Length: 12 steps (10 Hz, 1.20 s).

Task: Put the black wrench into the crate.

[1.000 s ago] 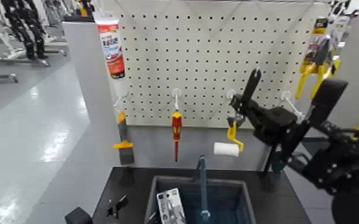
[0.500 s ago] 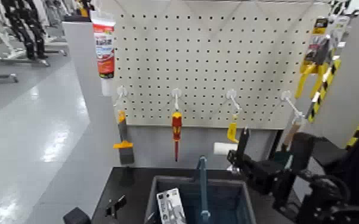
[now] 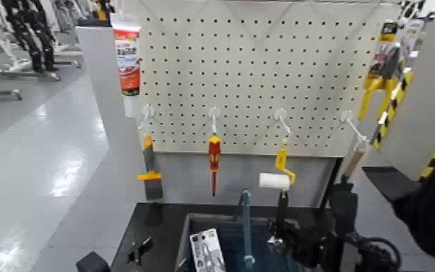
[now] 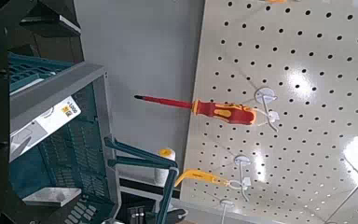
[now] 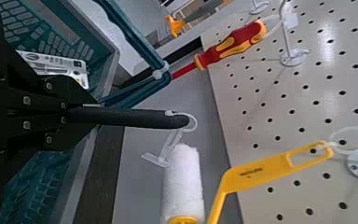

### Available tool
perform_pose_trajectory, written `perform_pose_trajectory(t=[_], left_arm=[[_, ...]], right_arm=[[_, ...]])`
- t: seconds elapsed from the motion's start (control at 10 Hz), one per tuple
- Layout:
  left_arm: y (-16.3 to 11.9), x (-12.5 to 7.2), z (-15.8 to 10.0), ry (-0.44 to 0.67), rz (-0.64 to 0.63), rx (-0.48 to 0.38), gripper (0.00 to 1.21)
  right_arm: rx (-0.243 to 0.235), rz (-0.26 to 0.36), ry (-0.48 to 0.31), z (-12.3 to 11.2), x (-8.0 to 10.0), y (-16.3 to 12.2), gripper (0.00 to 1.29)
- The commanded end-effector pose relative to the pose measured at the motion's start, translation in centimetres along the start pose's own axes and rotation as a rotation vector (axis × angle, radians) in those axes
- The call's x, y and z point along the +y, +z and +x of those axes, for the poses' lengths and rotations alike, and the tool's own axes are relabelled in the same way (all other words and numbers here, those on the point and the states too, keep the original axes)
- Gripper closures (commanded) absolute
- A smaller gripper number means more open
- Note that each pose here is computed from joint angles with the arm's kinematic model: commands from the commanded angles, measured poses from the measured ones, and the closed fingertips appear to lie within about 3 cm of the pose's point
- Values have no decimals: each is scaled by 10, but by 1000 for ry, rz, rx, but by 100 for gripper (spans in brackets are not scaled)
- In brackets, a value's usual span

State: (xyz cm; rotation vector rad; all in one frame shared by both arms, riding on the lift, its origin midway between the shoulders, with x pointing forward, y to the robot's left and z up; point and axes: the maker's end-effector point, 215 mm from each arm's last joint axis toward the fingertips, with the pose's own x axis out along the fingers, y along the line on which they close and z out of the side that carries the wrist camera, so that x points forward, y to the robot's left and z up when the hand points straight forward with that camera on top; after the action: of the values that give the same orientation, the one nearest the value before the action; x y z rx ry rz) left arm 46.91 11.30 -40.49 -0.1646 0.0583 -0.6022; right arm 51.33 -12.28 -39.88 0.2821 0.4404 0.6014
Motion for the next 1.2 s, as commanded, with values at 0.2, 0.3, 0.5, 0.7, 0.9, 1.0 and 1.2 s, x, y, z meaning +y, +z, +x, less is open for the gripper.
perform_pose_trajectory(t=[0.2,0.3,0.5,0.7,0.9,1.0,1.2], left_arm=[[-1,-1,0,-1,-2,2,10],[0,-1,0,-1,-1,0,10],[-1,-2,1,-3,-1,1,10],[-1,-2,1,-3,-1,1,10],[-1,-2,0,-3,0,1,10],[-1,-3,1,-4,-2,1,10],[-1,-2,1,-3,-1,1,10]], right_arm=[[61,17,9,4,-1,-28,117],[60,18,11,4,0,-27,90],[62,22,21,3,1,-27,24],[32,10,28,2,2,-19,1],[17,5,27,0,2,-15,0],[11,2,26,0,1,-13,0],[-11,-12,23,-2,2,-6,0]])
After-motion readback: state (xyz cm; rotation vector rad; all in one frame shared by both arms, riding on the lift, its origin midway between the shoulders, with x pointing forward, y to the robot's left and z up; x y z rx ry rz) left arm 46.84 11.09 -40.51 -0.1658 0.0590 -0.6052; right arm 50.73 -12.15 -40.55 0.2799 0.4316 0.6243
